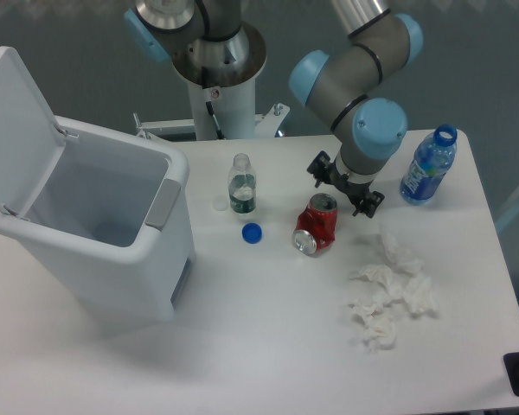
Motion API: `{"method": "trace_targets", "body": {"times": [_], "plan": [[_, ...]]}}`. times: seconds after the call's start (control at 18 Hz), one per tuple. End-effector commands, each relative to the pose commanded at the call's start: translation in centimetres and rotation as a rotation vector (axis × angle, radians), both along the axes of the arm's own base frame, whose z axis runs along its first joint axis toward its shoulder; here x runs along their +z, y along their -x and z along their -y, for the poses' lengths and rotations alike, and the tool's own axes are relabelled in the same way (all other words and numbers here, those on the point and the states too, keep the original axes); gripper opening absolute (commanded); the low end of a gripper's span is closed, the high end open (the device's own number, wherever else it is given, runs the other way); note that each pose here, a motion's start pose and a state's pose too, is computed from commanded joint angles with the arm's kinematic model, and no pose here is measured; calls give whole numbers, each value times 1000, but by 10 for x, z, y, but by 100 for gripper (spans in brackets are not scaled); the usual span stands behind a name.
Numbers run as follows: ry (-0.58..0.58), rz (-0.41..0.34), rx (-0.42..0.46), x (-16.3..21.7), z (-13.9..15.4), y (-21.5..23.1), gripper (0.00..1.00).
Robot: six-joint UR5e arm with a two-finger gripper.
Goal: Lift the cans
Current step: 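Lower the gripper down over the red can, then close the gripper fingers around the red can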
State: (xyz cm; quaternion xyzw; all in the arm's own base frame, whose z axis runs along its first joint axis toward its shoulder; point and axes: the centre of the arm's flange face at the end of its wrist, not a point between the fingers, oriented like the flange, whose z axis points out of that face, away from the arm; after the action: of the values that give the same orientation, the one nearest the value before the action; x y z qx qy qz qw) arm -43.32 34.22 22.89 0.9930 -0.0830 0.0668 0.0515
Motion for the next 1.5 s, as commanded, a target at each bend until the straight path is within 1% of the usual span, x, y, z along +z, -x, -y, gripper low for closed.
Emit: {"method": "trace_targets", "body": {"times": [0.33,0.72,0.94,1.5], "plan": [[-17,-32,5,4,-10,-5,100],[-14,-39,-10,0,-14,-11,100],[29,-66,-30,-5,-15,-15,100],[36,-58,-36,-8,-16,-20,100]]}}
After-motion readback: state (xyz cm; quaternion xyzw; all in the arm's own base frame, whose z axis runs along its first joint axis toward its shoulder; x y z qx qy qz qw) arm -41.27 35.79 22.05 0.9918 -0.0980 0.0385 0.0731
